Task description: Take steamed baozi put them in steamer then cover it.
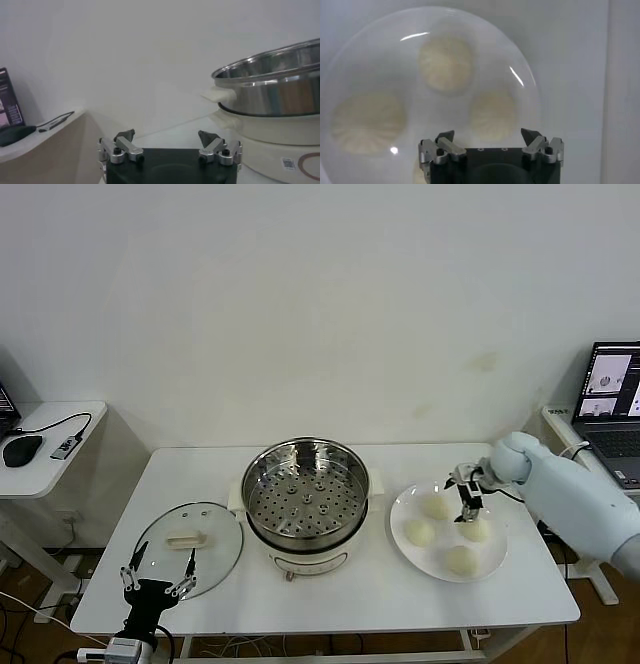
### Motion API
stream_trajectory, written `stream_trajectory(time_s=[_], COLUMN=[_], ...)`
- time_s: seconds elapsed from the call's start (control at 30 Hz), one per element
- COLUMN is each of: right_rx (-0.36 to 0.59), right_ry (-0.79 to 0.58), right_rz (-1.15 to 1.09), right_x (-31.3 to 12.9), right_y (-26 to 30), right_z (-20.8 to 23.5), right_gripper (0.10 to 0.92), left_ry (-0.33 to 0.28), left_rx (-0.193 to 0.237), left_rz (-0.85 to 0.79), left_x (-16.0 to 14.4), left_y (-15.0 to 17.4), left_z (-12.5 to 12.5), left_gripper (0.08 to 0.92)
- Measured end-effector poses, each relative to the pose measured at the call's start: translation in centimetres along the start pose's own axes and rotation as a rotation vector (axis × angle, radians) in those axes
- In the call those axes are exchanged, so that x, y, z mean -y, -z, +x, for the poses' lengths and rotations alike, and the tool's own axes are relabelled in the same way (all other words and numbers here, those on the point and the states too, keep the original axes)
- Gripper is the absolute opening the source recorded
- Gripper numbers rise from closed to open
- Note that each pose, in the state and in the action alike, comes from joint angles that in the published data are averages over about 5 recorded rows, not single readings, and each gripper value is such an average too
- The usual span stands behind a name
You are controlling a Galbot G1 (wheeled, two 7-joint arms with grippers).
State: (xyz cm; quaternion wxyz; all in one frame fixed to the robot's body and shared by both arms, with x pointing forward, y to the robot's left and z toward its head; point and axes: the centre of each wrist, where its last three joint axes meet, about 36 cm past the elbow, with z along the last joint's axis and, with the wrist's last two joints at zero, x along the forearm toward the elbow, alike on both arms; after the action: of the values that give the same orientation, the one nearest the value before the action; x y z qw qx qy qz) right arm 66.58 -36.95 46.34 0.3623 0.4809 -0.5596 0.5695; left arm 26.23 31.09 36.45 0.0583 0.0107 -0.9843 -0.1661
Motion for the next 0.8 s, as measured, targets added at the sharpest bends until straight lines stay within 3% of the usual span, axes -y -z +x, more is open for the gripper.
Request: stream_trajectory(time_s=[0.4, 0.8], right_rx=[-0.034, -0.058], right_ry=[0.008, 0.017], right_rz=[0.003, -0.007], right_x=[1.3, 1.7], right_y=[1.5, 2.1], right_z=[-2.0, -2.7], right_gripper=[0.766, 0.595], left_ry=[0.003, 0.005], left_rx=[0.011, 0.015], left_rz=[-0.016, -0.02], left_x=[-0.1, -0.1], left_y=[-0.3, -0.6], left_z=[-0.3, -0.2], left_gripper=[0.823, 0.823])
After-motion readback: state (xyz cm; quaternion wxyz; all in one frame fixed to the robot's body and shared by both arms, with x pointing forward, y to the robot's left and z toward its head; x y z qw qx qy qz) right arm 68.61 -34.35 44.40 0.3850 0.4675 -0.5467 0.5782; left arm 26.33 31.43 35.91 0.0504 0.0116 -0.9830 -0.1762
